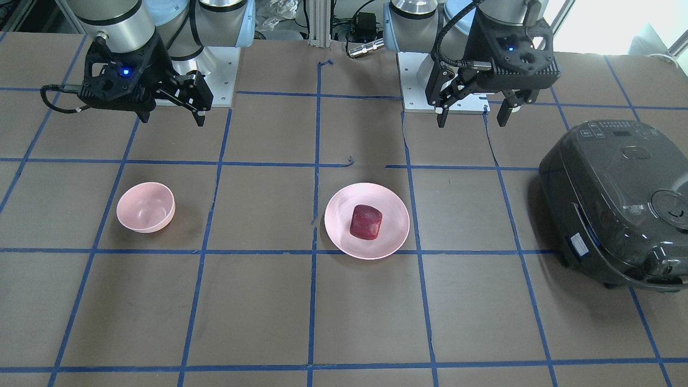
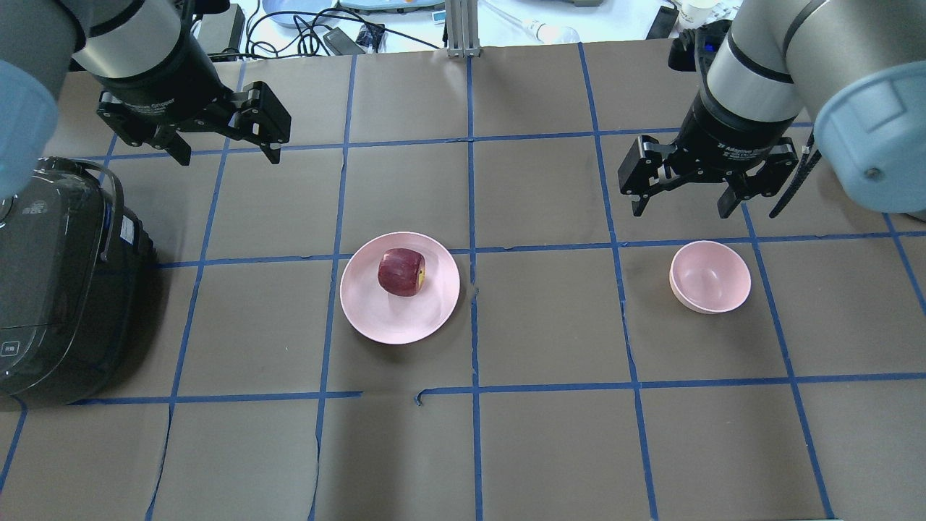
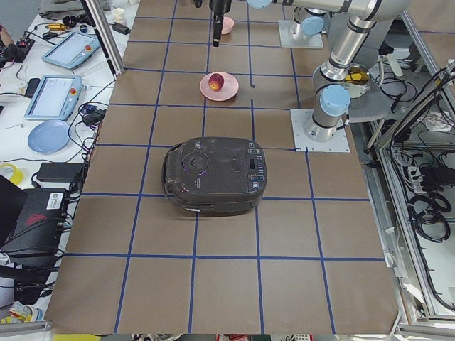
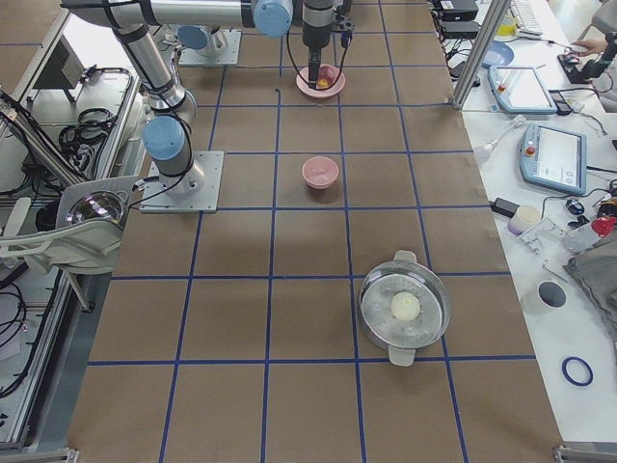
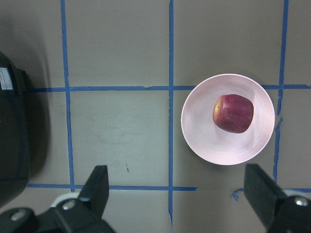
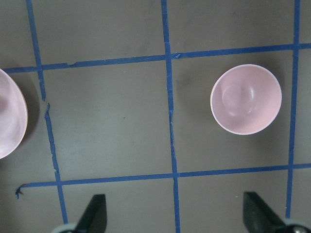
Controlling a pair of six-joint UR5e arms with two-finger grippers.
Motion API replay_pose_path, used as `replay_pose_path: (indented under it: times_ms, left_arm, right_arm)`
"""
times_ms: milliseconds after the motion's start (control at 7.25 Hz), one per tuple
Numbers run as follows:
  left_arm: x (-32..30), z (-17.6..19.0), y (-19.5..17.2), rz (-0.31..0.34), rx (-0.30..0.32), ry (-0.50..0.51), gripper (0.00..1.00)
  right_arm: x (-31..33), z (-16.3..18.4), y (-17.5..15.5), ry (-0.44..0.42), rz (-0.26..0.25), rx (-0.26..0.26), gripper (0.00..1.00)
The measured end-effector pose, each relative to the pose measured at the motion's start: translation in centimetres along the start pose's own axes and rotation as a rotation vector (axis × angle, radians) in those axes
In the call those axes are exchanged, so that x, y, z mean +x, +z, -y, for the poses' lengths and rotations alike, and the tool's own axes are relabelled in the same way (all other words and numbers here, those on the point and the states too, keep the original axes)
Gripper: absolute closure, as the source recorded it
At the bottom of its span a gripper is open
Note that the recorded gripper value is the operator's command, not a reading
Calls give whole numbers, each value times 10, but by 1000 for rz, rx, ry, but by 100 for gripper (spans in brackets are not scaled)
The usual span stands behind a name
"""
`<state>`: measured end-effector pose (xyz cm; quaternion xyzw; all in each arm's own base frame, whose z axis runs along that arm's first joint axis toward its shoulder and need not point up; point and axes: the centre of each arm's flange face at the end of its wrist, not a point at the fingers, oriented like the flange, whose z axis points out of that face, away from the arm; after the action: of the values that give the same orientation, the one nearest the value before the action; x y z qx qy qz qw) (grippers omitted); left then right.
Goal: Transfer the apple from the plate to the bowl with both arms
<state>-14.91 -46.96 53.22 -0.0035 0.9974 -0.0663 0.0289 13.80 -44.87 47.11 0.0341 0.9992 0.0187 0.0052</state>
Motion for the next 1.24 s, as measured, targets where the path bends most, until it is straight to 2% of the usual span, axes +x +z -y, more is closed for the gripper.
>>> replay_pose_path:
  times_ms: [690,966,1241]
  left_arm:
    - [6,8,16,-1,-32,-11,0]
    - [32,20,55,-39,-88,-67,0]
    - [67,19,126,-65,-129,-134,0]
  right_arm:
    - [1,-1,1,0,-6,-8,0]
    - [1,-1,1,0,-9,-8,0]
    - [1,-1,1,0,-9,-8,0]
